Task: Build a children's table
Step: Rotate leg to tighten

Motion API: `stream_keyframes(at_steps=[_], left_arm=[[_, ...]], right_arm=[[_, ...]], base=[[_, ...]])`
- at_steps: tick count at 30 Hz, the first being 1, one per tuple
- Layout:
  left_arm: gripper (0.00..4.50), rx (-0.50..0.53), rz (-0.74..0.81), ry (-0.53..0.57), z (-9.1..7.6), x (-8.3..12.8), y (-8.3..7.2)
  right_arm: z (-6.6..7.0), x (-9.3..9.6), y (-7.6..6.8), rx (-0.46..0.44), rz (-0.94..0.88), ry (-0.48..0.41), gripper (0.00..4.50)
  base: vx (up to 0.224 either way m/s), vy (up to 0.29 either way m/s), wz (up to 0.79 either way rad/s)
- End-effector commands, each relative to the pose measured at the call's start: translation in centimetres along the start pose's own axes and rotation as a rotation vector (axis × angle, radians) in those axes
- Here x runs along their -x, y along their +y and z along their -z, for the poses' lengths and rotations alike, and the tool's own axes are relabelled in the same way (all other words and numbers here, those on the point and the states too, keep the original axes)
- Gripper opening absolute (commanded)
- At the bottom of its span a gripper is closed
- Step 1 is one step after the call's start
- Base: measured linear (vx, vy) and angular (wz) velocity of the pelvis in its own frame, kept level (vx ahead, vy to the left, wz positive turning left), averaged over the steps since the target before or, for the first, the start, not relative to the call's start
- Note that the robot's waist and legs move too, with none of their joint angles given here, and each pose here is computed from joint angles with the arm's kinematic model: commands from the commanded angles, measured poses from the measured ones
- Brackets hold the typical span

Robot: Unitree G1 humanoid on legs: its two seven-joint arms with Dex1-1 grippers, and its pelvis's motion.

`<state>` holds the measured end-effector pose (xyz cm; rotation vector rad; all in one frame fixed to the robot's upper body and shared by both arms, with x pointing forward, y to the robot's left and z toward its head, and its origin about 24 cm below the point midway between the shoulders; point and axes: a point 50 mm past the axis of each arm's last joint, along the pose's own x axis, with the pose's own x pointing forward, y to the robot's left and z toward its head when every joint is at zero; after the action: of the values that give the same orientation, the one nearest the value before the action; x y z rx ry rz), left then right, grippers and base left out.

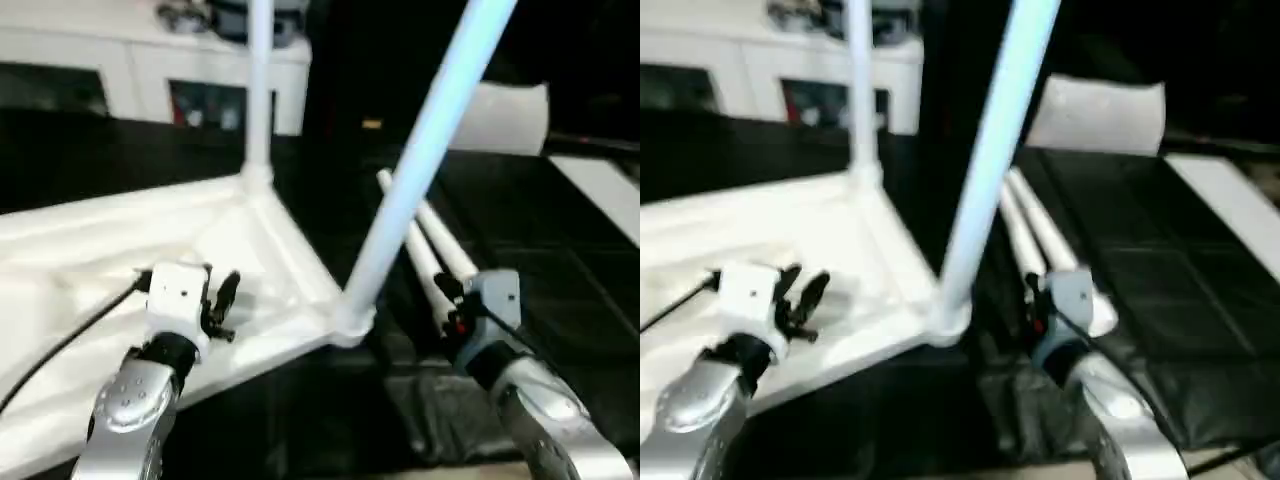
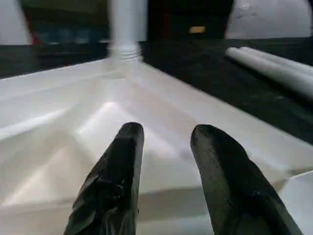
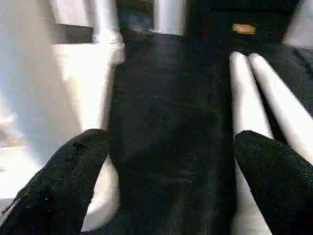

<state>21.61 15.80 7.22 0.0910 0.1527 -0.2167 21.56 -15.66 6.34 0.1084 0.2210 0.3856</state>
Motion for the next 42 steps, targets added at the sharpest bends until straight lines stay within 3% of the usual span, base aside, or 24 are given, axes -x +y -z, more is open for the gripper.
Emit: stream_keyframes(at_steps=[1,6,8,12,13,14,16,18,21,26,27,35,36,42], left_arm=[[1.84,-0.003,-0.007,-0.012,-0.2,0.3,0.0],[1.84,-0.005,-0.029,-0.012,0.1,0.2,0.7],[1.84,0.004,-0.008,-0.004,0.1,-0.5,0.3],[1.84,0.037,0.129,-0.007,-0.2,-1.0,-0.6],[2.15,0.050,0.156,-0.016,-0.3,-1.1,-0.8],[2.15,0.058,0.171,-0.021,-0.4,-1.1,-0.7],[2.20,-0.034,0.347,0.017,-0.6,-2.0,-1.3],[2.51,-0.064,0.385,0.022,-0.6,-2.2,-1.4],[2.65,-0.107,0.592,0.105,-0.7,-2.3,-2.2],[2.65,-0.149,0.767,0.241,-0.3,-1.4,-2.4],[2.65,-0.135,0.812,0.323,0.2,-1.0,-2.5],[2.65,-0.209,0.739,0.423,0.7,-1.7,-1.2],[2.38,-0.213,0.735,0.420,0.6,-1.8,-1.2],[1.94,-0.213,0.710,0.458,0.4,-2.1,-1.0]], right_arm=[[-0.3,-0.1,-0.4,-0.009,0.032,-0.020,4.50],[0.2,-0.2,-0.3,-0.034,0.064,-0.020,4.50],[0.1,-0.2,-0.9,-0.018,0.096,-0.017,4.50],[-0.3,-0.5,-1.3,0.008,0.089,-0.030,4.50],[-0.4,-0.5,-1.3,0.017,0.085,-0.034,4.50],[-0.5,-0.6,-1.3,0.021,0.082,-0.036,4.50],[-1.1,-1.0,-1.7,0.097,0.031,-0.053,4.50],[-1.3,-1.0,-1.7,0.114,0.014,-0.053,4.50],[-1.0,-0.2,-1.5,0.102,-0.126,-0.011,4.50],[-1.0,0.8,-2.3,0.101,-0.177,0.005,4.50],[-0.9,1.4,-2.2,0.118,-0.251,0.026,4.50],[-1.0,2.0,-2.1,0.164,-0.348,0.059,4.50],[-1.0,2.0,-2.1,0.168,-0.349,0.062,4.50],[-0.9,1.9,-1.8,0.180,-0.361,0.063,4.50]], base=[[0.054,-0.009,-0.09],[0.001,-0.001,0.00],[-0.070,0.015,0.11],[-0.063,0.013,0.13],[0.000,0.000,0.00],[0.000,0.000,0.00],[0.000,0.000,0.00],[0.000,0.000,0.00],[0.000,0.000,0.00],[0.000,0.000,0.00],[0.054,-0.029,0.00],[0.013,-0.008,0.00],[0.000,0.000,0.00],[0.000,0.000,0.00]])
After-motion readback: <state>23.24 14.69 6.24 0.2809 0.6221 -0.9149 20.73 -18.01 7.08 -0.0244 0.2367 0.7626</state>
